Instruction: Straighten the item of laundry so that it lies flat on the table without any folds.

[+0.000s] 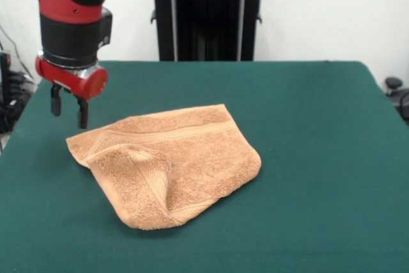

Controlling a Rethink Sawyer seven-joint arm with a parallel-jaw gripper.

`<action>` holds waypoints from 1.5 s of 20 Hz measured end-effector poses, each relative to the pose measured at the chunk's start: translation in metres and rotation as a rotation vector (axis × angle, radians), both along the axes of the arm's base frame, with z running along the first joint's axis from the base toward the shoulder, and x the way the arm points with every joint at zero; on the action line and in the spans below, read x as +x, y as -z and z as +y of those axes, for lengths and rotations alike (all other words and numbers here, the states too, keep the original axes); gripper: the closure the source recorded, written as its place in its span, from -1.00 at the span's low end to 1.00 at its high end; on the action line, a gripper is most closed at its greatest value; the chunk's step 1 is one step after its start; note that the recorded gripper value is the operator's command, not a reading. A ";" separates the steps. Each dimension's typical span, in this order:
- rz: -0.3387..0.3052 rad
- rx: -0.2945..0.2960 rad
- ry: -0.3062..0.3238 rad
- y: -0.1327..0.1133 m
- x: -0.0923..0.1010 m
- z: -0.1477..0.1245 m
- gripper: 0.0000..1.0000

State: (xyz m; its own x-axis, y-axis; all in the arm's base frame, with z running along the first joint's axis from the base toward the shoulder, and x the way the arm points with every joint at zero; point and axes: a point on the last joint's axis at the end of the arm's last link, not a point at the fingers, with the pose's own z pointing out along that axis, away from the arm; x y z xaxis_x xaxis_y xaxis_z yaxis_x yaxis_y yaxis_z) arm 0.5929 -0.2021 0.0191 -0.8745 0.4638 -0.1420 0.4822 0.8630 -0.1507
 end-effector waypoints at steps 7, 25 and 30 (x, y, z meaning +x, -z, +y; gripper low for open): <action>-0.012 -0.007 -0.031 -0.001 0.013 0.015 -1.00; 0.001 0.000 -0.048 0.040 0.026 0.018 -1.00; 0.014 0.007 -0.049 0.058 0.026 0.020 -1.00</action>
State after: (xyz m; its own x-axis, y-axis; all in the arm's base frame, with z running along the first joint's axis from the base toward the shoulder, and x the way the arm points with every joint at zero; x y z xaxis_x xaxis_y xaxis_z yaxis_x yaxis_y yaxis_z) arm 0.6185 -0.1825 -0.0391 -0.8982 0.4209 -0.1267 0.4368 0.8868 -0.1510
